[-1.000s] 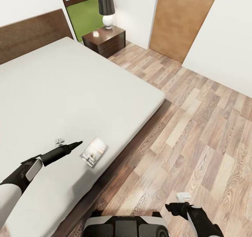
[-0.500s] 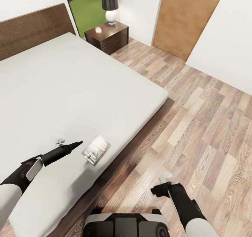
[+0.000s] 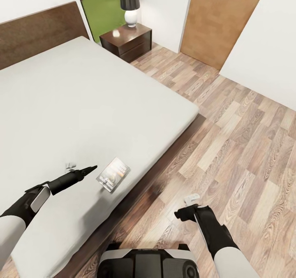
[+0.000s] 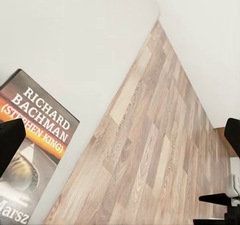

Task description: In the bedroom, move the book from the bed onto either nightstand, and place the two sandals side by side next to the bed.

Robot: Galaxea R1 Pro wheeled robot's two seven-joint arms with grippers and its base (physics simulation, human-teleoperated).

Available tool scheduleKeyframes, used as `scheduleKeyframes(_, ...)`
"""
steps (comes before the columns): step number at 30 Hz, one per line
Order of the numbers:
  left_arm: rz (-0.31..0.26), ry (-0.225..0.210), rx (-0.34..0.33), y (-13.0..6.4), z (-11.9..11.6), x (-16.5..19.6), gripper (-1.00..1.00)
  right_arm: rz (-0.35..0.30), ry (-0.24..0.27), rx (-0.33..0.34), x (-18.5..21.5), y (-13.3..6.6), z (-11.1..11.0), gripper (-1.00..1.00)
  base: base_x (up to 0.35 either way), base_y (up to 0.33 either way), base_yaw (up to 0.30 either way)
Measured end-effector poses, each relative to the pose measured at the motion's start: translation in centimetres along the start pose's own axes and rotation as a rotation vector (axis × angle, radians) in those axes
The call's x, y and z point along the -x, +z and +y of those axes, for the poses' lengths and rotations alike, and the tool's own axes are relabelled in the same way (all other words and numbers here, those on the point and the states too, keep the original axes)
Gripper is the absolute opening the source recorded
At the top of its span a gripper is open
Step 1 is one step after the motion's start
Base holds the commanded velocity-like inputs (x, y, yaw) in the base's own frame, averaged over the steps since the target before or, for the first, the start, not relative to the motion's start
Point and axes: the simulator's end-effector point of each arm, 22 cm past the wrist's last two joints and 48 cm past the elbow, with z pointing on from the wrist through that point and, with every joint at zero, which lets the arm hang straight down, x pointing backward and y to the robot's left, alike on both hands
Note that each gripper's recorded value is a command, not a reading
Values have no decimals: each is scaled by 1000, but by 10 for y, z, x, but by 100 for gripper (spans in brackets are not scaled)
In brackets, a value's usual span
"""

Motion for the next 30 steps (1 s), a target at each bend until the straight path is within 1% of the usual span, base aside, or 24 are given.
scheduleKeyframes(8, 0, 0, -2, 0, 0, 0, 100, -9, -1, -5, 3, -1, -3, 100, 0, 0, 1)
scheduleKeyframes(16, 0, 0, -4, 0, -1, 0, 100, -11, -4, -1, 4, 0, -1, 100, 0, 0, 0)
scheduleKeyframes(30, 12, -12, -2, 2, 5, -9, 100, 5, 1, 8, -4, 6, 1, 100, 0, 0, 0)
